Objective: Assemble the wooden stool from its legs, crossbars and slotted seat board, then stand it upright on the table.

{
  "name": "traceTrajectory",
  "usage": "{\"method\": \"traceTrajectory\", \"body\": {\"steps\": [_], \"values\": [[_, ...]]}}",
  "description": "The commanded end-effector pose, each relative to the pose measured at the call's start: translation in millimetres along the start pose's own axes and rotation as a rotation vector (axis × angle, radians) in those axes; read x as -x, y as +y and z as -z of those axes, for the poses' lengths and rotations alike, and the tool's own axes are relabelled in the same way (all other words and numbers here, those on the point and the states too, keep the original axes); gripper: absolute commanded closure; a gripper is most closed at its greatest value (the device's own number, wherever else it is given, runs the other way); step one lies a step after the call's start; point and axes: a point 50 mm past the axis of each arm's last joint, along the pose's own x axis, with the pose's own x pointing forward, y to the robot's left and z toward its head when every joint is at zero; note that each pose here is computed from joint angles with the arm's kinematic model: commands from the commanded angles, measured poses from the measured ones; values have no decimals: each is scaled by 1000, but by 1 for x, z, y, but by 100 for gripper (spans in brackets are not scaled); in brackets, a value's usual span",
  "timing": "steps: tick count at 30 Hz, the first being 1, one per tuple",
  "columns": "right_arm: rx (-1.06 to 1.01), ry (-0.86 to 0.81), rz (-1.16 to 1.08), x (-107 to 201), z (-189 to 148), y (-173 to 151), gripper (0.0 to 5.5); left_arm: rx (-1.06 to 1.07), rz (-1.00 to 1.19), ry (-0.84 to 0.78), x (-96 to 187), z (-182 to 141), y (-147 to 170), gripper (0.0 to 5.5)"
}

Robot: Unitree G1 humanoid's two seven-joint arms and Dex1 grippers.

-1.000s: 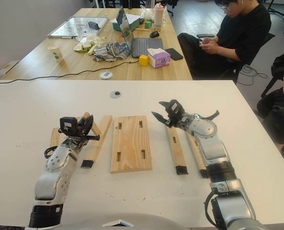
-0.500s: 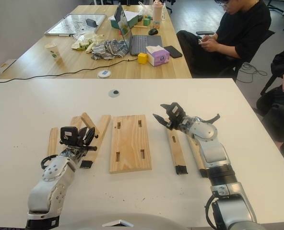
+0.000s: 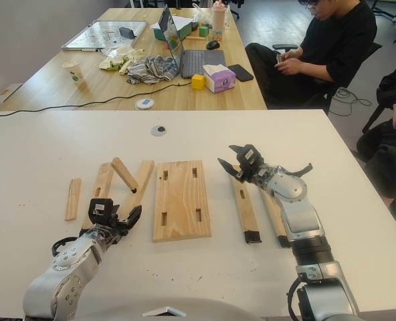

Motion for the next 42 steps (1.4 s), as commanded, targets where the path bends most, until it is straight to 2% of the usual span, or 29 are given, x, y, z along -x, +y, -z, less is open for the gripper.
{"method": "traceTrajectory", "body": {"steps": [1,4,14,17,19,22,24,26,28,31,34,40,42], "values": [[15,17,-1,2,0,-1,299,-4,-24,41,-2,8,4,196],[16,16,-9,1,0,-1,299,21,-37,44,-3,10,7,196],[18,14,-9,0,-1,-2,299,20,-25,54,-5,10,3,343],[18,12,-7,-1,-1,-3,299,0,-29,45,-6,8,4,344],[23,7,4,-2,-2,-3,299,-12,-32,-4,-7,-2,5,345],[-21,-2,62,-3,-2,-11,299,-43,-18,-224,-9,-55,7,345],[-97,-14,85,-5,-3,-17,299,-59,55,-367,-9,-97,3,345],[-222,-54,75,-9,-7,-21,299,-44,184,-434,-9,-128,-4,347],[-553,-144,-33,-14,-20,-20,280,70,375,-416,-13,-143,-9,349],[-940,-288,-350,-13,-51,-15,237,271,716,-332,-12,-149,-18,350],[-1111,-358,-535,-10,-71,-17,183,387,1005,-229,-5,-142,-23,351],[-1334,-365,-651,-22,-80,-8,90,562,1248,-178,4,-136,-32,351],[-1373,-364,-676,-23,-81,-3,81,582,1261,-172,5,-136,-35,351]]}}
